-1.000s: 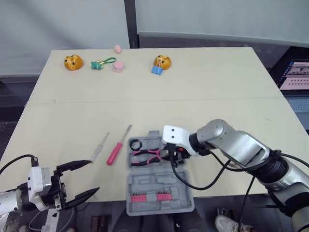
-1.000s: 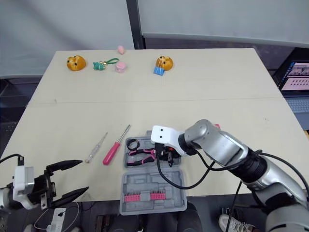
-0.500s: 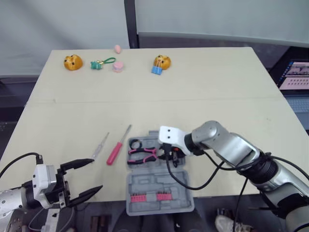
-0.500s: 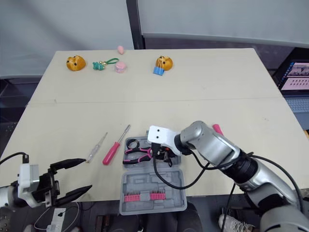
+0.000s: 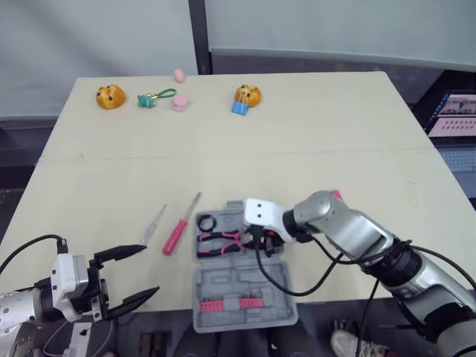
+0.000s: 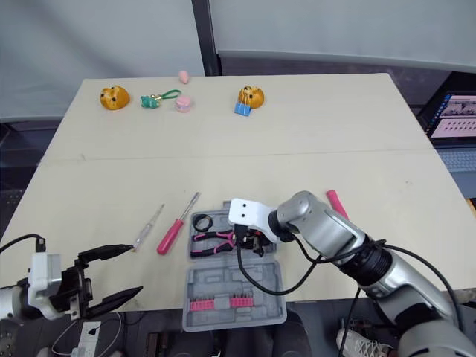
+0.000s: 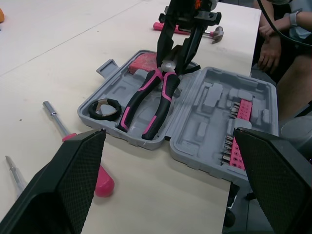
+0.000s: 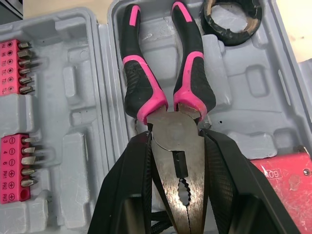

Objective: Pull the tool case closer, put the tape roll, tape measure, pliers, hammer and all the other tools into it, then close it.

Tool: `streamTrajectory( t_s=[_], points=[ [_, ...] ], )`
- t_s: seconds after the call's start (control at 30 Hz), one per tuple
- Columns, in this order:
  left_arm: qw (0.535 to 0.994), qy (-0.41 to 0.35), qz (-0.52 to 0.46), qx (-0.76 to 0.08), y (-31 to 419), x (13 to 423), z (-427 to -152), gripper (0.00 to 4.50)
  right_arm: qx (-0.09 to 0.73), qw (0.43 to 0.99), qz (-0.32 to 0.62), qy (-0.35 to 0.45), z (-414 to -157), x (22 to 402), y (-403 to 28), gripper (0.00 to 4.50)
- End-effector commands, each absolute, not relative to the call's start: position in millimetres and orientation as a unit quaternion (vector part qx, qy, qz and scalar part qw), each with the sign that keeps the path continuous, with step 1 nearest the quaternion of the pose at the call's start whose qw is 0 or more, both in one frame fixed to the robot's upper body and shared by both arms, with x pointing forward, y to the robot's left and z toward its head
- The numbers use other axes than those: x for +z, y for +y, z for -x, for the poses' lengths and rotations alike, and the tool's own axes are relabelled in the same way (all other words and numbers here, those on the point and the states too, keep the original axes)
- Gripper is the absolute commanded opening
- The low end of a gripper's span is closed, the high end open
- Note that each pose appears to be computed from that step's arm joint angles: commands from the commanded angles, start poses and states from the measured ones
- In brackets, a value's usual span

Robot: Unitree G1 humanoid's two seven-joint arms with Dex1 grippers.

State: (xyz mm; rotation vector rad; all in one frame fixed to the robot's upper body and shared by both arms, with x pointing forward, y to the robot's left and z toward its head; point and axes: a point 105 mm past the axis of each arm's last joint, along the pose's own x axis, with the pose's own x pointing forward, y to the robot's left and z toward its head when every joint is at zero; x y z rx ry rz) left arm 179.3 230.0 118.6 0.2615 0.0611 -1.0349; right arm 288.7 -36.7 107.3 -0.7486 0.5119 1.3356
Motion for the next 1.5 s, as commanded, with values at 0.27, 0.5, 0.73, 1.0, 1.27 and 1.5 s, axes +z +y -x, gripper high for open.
streamTrajectory(
  t_s=[0.27,0.5,0.73,1.0,1.27,1.5],
  points=[
    [0.858,0.026,-0.134,-0.494,231.2,121.4,-180.1,4.5,0.612,0.683,0.333,0.22,-288.6,103.3,-33.5,0.99],
    [0.857,0.022,-0.135,-0.497,226.0,125.2,-183.3,4.5,0.62,0.679,0.326,0.219,-286.2,104.0,-32.9,2.39],
    [0.854,0.019,-0.136,-0.502,218.3,130.8,-188.5,4.5,0.629,0.685,0.305,0.205,-278.4,131.5,-39.1,3.8],
    [0.853,0.011,-0.132,-0.504,209.8,136.6,-195.4,4.5,0.614,0.739,0.235,0.149,-277.7,144.2,-38.8,2.49],
    [0.851,0.012,-0.13,-0.509,207.9,138.7,-198.6,4.5,0.613,0.762,0.179,0.104,-277.8,130.5,-23.4,0.05],
    [0.849,0.011,-0.132,-0.512,206.3,140.6,-201.7,4.5,0.625,0.761,0.165,0.06,-279.2,117.4,-6.7,0.05]
  ],
)
